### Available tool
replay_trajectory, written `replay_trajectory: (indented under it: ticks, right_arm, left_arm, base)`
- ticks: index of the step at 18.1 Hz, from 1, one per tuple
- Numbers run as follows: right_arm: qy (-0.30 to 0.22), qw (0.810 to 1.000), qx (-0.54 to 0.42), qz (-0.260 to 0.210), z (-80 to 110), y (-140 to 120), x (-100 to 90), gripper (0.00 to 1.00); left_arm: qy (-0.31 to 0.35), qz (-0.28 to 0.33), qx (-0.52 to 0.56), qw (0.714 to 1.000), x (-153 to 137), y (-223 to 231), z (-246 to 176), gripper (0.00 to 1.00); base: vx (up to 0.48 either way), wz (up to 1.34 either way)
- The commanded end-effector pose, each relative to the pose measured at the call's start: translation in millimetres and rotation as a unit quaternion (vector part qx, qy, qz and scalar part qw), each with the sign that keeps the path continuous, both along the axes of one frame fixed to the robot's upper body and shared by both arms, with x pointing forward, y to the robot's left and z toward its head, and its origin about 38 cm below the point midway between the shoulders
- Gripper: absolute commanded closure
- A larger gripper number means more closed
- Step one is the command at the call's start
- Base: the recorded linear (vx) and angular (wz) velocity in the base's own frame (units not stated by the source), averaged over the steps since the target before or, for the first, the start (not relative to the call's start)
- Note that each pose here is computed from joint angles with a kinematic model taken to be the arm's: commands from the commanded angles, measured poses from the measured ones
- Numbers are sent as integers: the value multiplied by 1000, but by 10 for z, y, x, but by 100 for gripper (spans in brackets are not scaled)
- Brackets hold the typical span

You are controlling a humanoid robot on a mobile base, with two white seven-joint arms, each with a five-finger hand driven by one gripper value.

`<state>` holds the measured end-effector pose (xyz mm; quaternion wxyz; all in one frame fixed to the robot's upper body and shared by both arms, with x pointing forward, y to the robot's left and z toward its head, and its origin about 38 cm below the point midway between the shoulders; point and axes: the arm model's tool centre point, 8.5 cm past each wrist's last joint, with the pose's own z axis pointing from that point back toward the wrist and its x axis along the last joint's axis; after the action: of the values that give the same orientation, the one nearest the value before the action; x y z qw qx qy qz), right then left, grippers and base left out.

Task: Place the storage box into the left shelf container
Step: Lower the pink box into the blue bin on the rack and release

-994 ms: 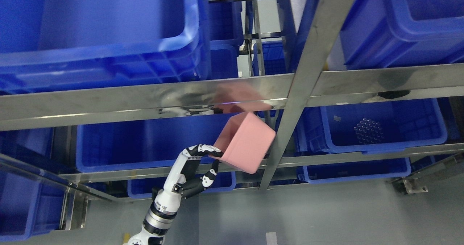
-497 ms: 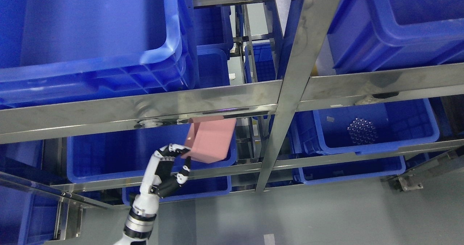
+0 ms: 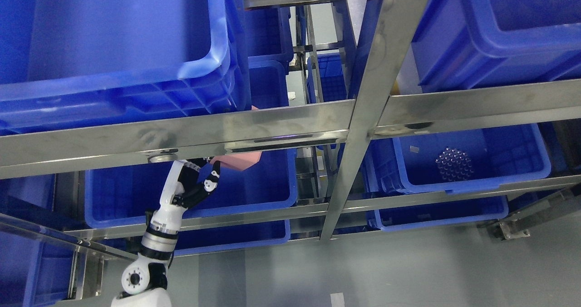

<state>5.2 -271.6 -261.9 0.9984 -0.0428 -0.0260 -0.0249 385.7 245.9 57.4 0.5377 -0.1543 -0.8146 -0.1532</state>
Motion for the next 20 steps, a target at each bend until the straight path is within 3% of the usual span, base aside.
replay_trajectory:
  ticks: [1, 4, 8, 11, 16, 20]
  right_arm:
    - [-12, 1000, -12, -10, 11, -122, 90, 0]
    - [-11, 1000, -12, -10, 10, -122, 79, 0]
    - [-12, 1000, -12, -10, 11, -122, 90, 0]
    - [-11, 1000, -12, -10, 10, -122, 79, 0]
    - [-11, 1000, -12, -10, 10, -122, 79, 0]
    - [-11, 1000, -11, -10, 10, -120, 79, 0]
  left_arm:
    - [111, 36, 31, 993, 455, 322, -243, 98]
    - [117, 62, 52, 990, 730, 410, -124, 95]
    - [113, 59, 59, 990, 781, 388, -71, 88]
    - [104, 56, 60, 991, 836, 362, 9, 58]
    - [61, 60, 63, 994, 920, 369, 285, 26]
    - [-5, 27, 97, 995, 920, 126, 614, 14]
  base:
    - [0, 0]
    - [-1, 11]
    - [-31, 62]
    - [-38, 115]
    - [-39, 66]
    - [-14, 55]
